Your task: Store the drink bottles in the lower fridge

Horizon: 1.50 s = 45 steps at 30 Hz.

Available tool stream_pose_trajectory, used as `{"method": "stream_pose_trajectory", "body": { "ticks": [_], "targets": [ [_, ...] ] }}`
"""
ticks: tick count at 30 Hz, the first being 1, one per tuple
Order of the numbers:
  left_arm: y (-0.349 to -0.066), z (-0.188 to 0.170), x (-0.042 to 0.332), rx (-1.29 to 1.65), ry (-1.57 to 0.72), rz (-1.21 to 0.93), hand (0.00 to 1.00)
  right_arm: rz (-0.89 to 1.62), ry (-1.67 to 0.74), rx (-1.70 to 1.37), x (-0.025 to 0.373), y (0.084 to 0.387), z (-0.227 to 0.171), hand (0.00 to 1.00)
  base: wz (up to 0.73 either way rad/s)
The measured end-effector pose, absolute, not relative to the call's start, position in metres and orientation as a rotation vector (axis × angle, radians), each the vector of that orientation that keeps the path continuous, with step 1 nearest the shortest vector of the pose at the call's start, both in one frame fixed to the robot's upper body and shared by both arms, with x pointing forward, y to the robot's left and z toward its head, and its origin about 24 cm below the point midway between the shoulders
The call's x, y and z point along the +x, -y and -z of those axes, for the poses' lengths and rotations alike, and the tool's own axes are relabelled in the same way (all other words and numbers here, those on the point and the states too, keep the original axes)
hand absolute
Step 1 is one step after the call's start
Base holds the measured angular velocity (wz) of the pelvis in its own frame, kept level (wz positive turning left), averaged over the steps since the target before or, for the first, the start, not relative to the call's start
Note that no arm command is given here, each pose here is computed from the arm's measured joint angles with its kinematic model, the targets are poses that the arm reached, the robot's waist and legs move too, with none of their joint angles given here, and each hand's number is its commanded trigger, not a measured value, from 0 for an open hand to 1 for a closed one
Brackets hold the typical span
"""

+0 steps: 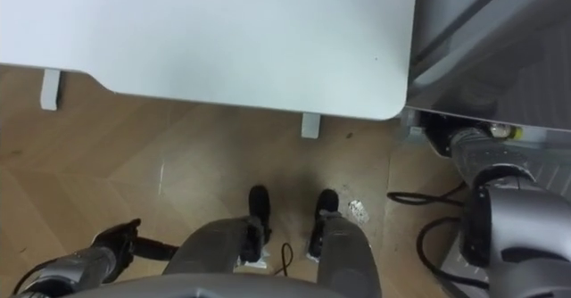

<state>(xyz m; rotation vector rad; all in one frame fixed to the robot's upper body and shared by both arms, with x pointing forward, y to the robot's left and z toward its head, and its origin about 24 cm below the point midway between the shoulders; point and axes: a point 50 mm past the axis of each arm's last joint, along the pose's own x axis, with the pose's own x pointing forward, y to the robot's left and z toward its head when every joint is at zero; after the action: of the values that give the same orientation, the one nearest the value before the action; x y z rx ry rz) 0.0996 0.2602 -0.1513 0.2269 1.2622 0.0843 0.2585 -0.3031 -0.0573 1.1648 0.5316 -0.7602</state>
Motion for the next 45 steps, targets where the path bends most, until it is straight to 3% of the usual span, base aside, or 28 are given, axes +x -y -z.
{"method": "stream_pose_trajectory", "body": {
  "ticks": [25,45],
  "targets": [
    [-0.259,0.151,0.100,0.247,-1.254,-0.068,0.00,0.777,-0.497,1.155,0.255,0.314,0.054,0.00,0.05],
    [-0.261,0.149,0.104,0.252,-1.172,-0.172,0.00,1.136,-0.510,0.987,0.187,0.345,0.082,0.00,0.01]
  ]
}}
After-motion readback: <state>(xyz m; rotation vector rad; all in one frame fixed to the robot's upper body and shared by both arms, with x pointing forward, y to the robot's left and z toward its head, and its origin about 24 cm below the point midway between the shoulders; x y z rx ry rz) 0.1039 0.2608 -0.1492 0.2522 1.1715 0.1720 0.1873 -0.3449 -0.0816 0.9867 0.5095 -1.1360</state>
